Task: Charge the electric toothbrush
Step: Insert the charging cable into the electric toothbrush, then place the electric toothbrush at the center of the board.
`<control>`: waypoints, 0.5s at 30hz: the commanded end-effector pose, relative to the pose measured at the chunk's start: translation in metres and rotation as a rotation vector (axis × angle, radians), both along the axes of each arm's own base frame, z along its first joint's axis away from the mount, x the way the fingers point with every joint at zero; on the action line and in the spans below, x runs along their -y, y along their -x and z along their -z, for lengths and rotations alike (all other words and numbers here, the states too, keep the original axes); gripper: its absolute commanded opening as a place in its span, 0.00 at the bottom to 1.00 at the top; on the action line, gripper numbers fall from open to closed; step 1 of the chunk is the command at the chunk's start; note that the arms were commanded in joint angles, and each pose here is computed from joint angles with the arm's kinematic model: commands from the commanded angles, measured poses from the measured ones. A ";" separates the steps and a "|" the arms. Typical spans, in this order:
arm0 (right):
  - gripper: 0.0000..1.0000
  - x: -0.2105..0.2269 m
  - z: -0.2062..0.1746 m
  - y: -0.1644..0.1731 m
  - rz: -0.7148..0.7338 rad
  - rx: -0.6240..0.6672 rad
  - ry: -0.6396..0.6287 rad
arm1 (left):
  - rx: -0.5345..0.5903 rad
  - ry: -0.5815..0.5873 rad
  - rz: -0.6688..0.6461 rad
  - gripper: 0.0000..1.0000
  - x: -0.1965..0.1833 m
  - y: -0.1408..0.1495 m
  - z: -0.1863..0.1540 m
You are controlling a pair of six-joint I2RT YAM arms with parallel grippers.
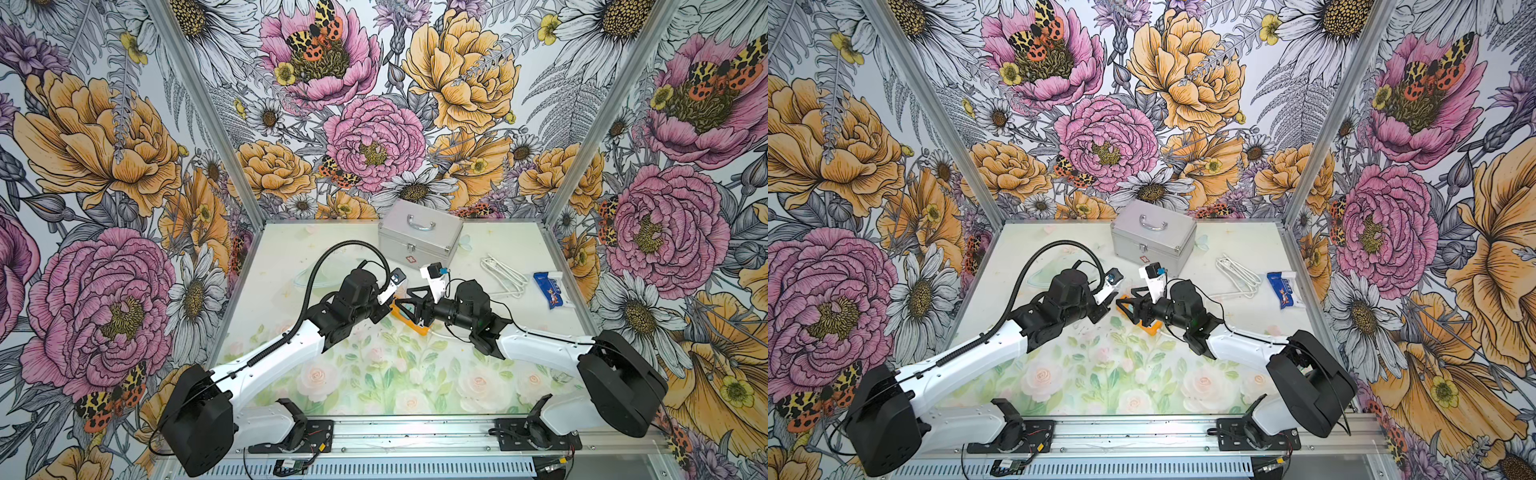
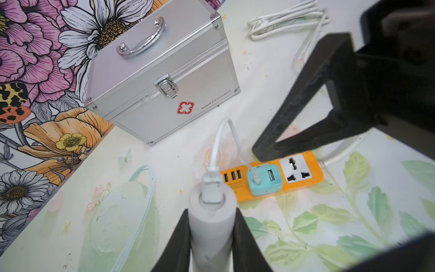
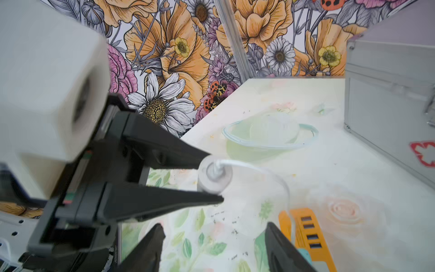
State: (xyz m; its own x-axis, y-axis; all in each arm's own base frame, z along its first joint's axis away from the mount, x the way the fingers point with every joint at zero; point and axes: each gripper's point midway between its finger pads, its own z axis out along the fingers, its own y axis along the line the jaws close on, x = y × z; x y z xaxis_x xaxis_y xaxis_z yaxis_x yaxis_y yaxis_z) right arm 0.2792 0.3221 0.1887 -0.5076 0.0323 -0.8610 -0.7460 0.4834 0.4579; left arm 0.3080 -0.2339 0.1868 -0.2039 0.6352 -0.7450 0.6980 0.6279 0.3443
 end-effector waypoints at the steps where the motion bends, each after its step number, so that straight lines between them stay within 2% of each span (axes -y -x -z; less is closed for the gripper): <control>1: 0.76 0.013 0.011 0.016 -0.020 -0.025 0.065 | -0.014 -0.047 -0.011 0.00 -0.007 -0.004 0.005; 4: 0.81 0.033 0.009 0.011 0.065 -0.016 0.094 | -0.073 -0.086 0.006 0.00 -0.006 0.000 0.026; 8: 0.86 0.089 0.015 -0.025 0.399 -0.033 0.205 | -0.161 -0.206 0.098 0.00 0.007 0.017 0.061; 11: 0.88 0.131 0.028 -0.052 0.599 -0.112 0.276 | -0.216 -0.299 0.179 0.00 0.021 0.031 0.083; 14: 0.88 0.153 0.047 -0.071 0.675 -0.209 0.288 | -0.256 -0.353 0.232 0.00 0.032 0.040 0.099; 15: 0.92 0.157 0.055 -0.075 0.688 -0.241 0.293 | -0.267 -0.371 0.248 0.00 0.035 0.043 0.105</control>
State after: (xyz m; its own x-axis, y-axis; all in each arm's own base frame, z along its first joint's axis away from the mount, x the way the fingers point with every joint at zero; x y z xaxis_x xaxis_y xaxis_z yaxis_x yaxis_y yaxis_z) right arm 0.3417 0.1926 0.1586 -0.5704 0.1508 -0.8074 -0.2937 0.8806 0.3720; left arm 0.2713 -0.2613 0.0834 -0.2138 0.8721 -0.4402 0.8773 0.3697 0.3062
